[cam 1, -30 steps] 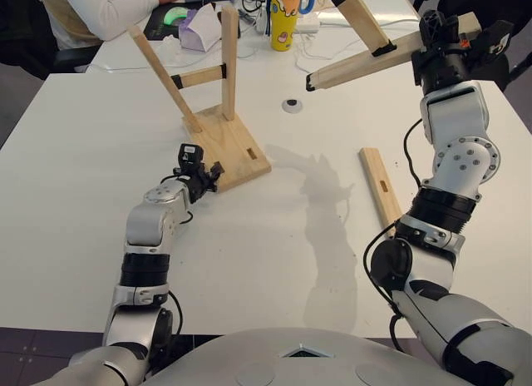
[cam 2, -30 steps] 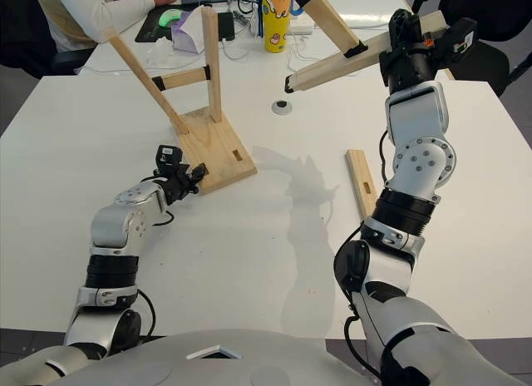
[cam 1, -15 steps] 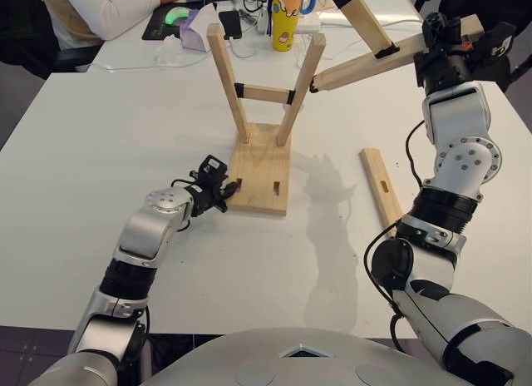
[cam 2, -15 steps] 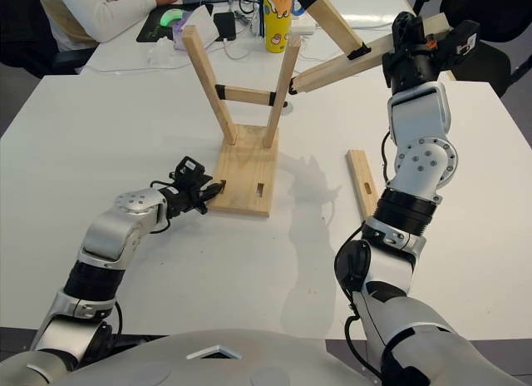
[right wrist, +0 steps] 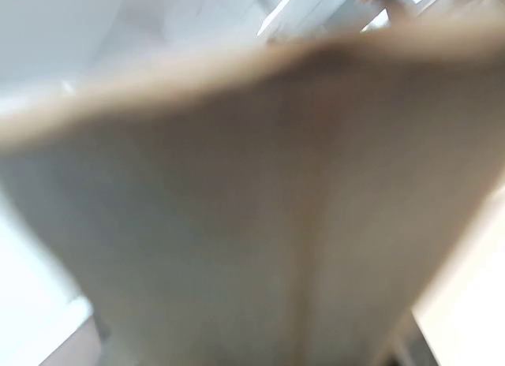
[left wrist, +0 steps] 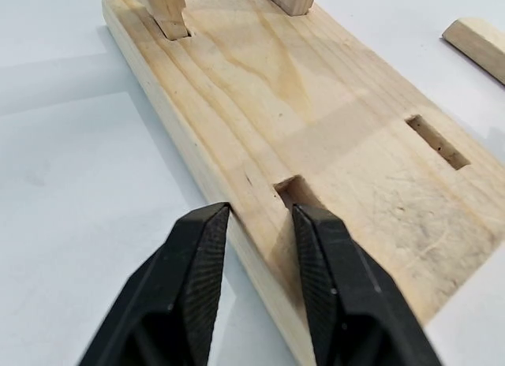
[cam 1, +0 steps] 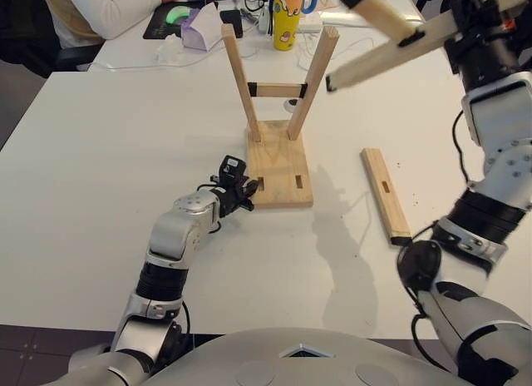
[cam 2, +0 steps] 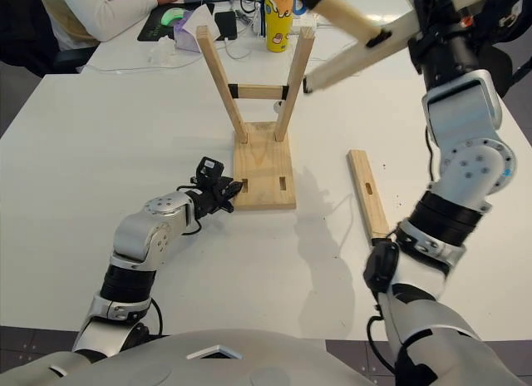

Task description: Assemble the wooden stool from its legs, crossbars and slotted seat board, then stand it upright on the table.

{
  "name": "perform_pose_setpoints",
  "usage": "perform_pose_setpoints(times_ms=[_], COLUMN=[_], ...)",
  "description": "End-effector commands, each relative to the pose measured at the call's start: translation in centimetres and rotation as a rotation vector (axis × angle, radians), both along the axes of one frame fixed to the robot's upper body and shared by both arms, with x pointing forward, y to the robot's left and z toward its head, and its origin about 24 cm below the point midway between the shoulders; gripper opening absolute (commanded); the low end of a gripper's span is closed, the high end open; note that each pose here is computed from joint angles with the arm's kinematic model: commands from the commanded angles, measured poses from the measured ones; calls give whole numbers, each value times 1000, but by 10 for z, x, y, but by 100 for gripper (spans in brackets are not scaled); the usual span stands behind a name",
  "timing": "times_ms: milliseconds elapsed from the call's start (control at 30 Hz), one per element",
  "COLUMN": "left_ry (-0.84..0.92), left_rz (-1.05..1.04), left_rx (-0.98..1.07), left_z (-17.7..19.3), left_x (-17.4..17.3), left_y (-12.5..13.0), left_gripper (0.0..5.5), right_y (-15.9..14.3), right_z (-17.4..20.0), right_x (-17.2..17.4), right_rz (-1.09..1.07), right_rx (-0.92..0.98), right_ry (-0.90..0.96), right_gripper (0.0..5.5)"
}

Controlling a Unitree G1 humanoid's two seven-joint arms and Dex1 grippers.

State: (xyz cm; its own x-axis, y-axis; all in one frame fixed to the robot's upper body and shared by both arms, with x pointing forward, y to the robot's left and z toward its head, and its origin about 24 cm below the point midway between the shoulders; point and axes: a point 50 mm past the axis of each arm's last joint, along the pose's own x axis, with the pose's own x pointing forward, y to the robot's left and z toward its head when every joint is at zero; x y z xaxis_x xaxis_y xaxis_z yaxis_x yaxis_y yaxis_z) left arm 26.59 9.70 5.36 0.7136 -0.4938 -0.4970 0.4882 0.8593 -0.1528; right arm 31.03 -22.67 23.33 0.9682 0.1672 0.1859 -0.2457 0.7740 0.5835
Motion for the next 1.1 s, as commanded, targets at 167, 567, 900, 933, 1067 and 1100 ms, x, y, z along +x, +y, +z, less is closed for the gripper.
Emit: perform_pose_setpoints(times_ms=[167,567,900,933,1067,1100], left_ry=[-68,-200,-218,-220,-225,-226], left_rz=[57,141,167,169,171,169], left_rx=[-78,-142,-143,-145,-152,-152], left_z=[13,29,29,30,31,31], left_x=[6,13,15,15,15,15], left_y=[-2,8,11,11,11,11], left_gripper=[146,146,146,146,146,146], right_y=[32,40,43,43,47,48], right_z=[-48,-71,-84,-85,-92,-94], right_x=[-15,-21,-27,-27,-30,-30], right_rz=[187,122,50,45,42,41], right_rx=[-193,-194,-177,-196,-243,-250], right_ry=[177,224,247,243,218,208], right_gripper=[99,99,99,99,99,99])
